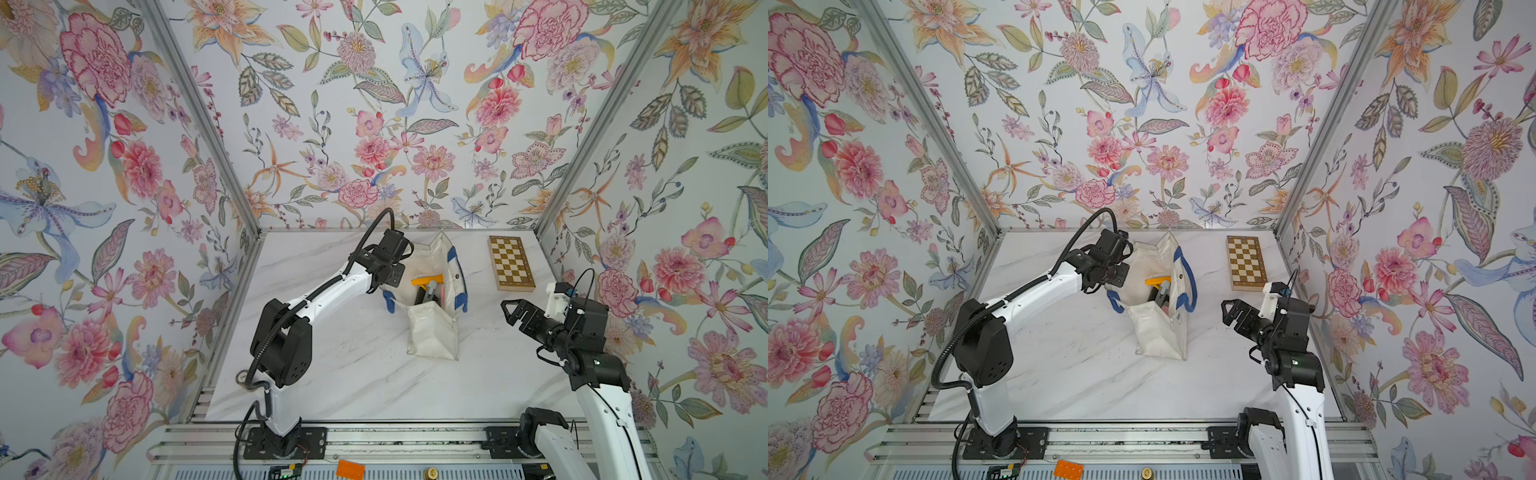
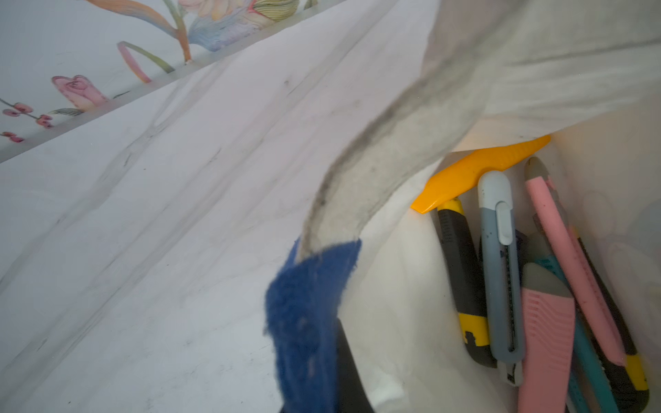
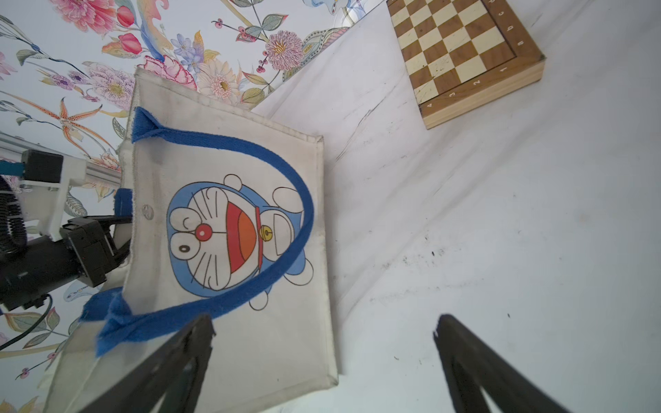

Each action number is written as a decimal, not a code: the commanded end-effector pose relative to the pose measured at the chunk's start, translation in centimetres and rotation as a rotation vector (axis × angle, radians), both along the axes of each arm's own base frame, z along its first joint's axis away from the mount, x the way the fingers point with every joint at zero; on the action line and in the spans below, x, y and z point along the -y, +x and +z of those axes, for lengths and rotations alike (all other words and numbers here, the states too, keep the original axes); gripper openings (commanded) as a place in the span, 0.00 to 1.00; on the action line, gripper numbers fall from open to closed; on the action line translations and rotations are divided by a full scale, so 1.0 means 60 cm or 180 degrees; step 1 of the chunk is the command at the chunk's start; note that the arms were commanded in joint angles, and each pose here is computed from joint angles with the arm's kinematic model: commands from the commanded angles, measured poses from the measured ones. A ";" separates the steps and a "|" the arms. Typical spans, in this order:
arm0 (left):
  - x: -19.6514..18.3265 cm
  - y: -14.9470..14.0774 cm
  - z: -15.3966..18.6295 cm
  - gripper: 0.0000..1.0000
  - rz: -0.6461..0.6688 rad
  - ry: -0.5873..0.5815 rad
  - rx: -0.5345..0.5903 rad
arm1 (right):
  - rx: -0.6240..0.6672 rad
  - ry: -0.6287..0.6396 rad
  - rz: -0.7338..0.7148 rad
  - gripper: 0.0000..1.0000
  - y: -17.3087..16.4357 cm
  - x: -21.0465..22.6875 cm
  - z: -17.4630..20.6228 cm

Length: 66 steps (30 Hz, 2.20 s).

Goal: Place the art knife into the pouch
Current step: Move the pouch at the center of the board, then reset both arms

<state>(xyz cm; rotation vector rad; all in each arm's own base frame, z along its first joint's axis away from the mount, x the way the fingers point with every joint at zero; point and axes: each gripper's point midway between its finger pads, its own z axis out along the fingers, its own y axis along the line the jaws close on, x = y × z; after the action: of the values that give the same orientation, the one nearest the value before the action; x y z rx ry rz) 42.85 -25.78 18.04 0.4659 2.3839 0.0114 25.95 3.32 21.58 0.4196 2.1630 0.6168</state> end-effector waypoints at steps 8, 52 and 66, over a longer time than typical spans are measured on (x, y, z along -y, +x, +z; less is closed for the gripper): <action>-0.020 0.004 0.063 0.18 0.0120 -0.0007 0.0273 | 0.0047 -0.0051 -0.0007 0.99 0.021 0.007 -0.009; -0.461 -0.122 0.001 0.99 0.1890 0.0716 0.2664 | 0.1165 -0.1920 -0.1325 0.99 0.112 0.124 -0.139; -0.485 -0.138 -0.028 0.99 0.1910 0.0503 0.2869 | 0.1326 -0.2166 -0.0992 0.99 0.171 0.112 -0.149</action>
<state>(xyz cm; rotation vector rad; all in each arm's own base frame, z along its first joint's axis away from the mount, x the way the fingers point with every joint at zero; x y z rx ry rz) 35.24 3.09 14.09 -0.1284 1.6542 0.6538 34.85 -4.38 10.49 0.2878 1.7809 -0.2420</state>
